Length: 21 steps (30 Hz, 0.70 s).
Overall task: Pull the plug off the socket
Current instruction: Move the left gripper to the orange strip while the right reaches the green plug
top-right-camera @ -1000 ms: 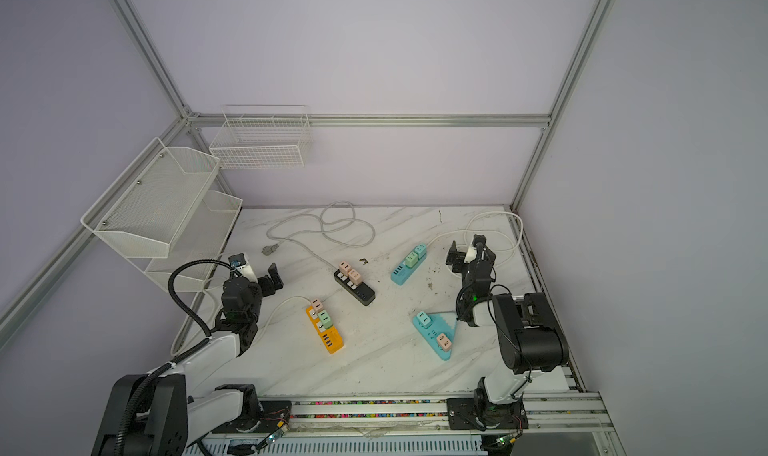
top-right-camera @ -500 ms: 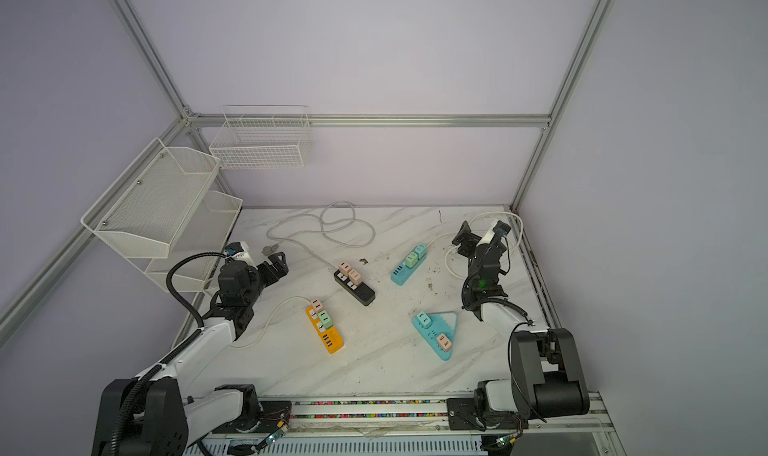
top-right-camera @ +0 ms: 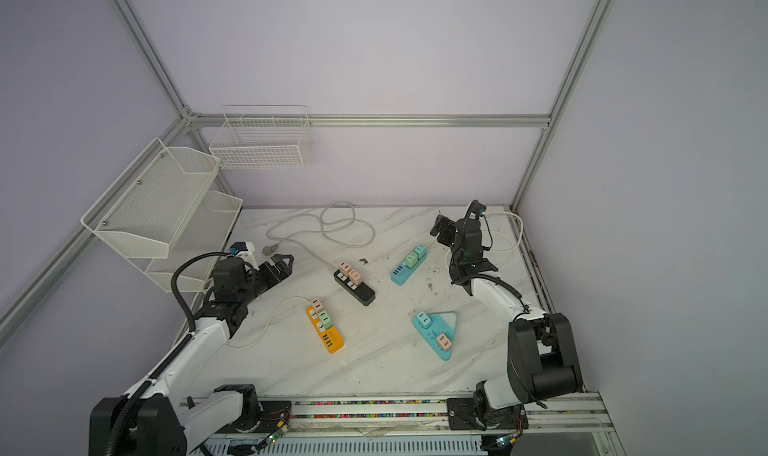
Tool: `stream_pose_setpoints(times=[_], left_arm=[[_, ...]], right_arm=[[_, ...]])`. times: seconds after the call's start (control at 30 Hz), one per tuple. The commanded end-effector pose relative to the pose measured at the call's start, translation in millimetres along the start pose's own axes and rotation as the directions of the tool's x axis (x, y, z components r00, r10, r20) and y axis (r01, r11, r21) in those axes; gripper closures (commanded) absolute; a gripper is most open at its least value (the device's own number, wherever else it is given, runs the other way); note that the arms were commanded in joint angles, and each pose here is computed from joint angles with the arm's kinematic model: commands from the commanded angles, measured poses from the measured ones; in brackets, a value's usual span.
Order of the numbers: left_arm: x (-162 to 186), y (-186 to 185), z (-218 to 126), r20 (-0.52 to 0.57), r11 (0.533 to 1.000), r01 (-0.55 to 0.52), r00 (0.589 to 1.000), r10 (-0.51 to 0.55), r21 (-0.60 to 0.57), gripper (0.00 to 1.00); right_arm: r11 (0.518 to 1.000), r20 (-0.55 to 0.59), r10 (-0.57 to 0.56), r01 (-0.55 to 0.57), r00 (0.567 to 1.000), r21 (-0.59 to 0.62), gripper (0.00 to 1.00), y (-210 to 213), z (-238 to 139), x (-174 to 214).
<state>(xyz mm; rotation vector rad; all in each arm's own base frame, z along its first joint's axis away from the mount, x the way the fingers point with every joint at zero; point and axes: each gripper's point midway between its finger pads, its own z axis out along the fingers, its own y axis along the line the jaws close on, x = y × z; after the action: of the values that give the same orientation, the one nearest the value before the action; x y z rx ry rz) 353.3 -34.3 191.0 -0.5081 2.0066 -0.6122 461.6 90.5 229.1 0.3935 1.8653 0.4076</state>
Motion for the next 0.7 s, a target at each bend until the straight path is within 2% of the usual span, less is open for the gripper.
stream_pose_setpoints(times=[0.0,0.2,0.37,0.5,0.67], left_arm=[[27,-7,-13,-0.078,0.997,0.036,0.996,-0.032,0.063,0.0],[59,-1,-26,-0.176,0.994,0.097,0.981,-0.087,0.05,0.0],[91,-4,-39,-0.277,0.994,0.108,0.956,-0.099,0.018,0.04],[115,8,-54,-0.339,0.992,0.077,0.935,-0.107,-0.101,0.05],[152,15,-64,-0.402,0.985,0.083,0.905,-0.137,-0.149,0.1]], right_arm=[[0.998,-0.158,-0.057,0.056,0.986,-0.015,0.03,29,-7,42],[0.983,-0.272,-0.164,0.135,0.948,-0.124,0.02,94,-27,90],[0.956,-0.367,-0.273,0.207,0.89,-0.21,0.02,124,-52,134],[0.918,-0.408,-0.367,0.256,0.836,-0.302,0.03,151,-80,168],[0.88,-0.432,-0.43,0.261,0.793,-0.396,0.02,176,-113,204]])
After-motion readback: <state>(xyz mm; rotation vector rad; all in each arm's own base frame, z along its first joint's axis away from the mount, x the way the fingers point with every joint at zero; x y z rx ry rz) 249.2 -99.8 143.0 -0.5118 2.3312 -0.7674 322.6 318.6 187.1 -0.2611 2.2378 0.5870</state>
